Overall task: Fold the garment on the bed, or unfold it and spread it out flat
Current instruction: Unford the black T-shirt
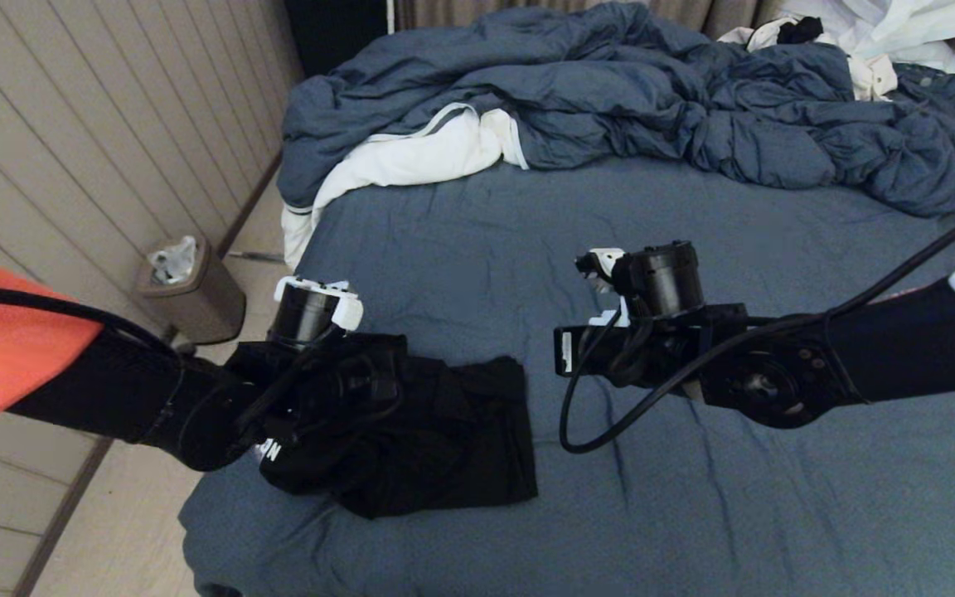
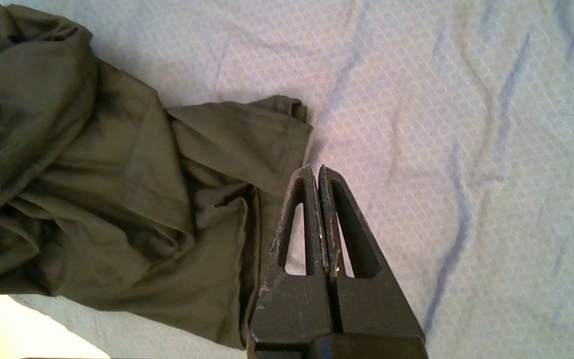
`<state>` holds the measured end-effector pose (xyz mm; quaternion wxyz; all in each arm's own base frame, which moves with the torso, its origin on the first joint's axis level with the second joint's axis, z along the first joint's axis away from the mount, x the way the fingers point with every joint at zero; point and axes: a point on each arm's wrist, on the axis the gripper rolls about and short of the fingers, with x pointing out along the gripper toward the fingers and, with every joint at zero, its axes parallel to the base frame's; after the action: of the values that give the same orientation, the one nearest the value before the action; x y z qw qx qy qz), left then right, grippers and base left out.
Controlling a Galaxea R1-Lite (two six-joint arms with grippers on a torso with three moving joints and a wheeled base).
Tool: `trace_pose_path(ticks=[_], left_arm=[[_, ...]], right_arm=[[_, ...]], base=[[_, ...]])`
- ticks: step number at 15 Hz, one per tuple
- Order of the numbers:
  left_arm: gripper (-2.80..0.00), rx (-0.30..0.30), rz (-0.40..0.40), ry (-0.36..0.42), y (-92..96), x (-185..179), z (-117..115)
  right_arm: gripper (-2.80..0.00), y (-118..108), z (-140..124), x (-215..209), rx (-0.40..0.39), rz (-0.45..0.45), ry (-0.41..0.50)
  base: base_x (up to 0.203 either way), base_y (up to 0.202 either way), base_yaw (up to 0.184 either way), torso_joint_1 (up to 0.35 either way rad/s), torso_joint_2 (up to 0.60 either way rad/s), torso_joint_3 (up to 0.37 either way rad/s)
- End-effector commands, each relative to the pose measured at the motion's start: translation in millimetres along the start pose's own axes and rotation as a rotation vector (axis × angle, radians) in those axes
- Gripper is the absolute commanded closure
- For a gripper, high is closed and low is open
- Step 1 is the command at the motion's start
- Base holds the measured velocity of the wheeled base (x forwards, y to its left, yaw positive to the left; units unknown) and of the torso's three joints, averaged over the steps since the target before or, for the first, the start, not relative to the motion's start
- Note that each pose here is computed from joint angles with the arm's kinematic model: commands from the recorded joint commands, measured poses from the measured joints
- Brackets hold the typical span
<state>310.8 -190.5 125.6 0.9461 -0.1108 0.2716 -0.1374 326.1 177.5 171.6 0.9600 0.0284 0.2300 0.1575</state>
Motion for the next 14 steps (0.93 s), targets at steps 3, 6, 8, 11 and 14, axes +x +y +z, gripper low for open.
trace_pose_path(ticks=[3, 6, 8, 11, 14], left_arm=[[-2.8, 0.089, 0.096, -0.01, 4.5, 42, -20], [-2.8, 0.128, 0.133, -0.076, 7.0, 54, -19], [-2.8, 0.138, 0.16, -0.085, 7.4, 61, -20], [-2.8, 0.183, 0.209, -0.104, 11.0, 75, -30], [-2.8, 0.243, 0.25, -0.162, 15.6, 85, -37]], right_arm=[[0.0, 0, 0, 0, -0.006, -0.001, -0.001], [0.0, 0, -1, 1, -0.007, -0.001, 0.001], [0.0, 0, -1, 1, -0.007, -0.001, 0.002], [0.0, 0, -1, 1, -0.007, -0.001, 0.001], [0.0, 0, -1, 1, -0.007, -0.001, 0.002]], base=[[0.0, 0.0, 0.0, 0.0, 0.0, 0.0], [0.0, 0.0, 0.0, 0.0, 0.0, 0.0], [0.0, 0.0, 0.0, 0.0, 0.0, 0.0], [0.0, 0.0, 0.0, 0.0, 0.0, 0.0], [0.0, 0.0, 0.0, 0.0, 0.0, 0.0]])
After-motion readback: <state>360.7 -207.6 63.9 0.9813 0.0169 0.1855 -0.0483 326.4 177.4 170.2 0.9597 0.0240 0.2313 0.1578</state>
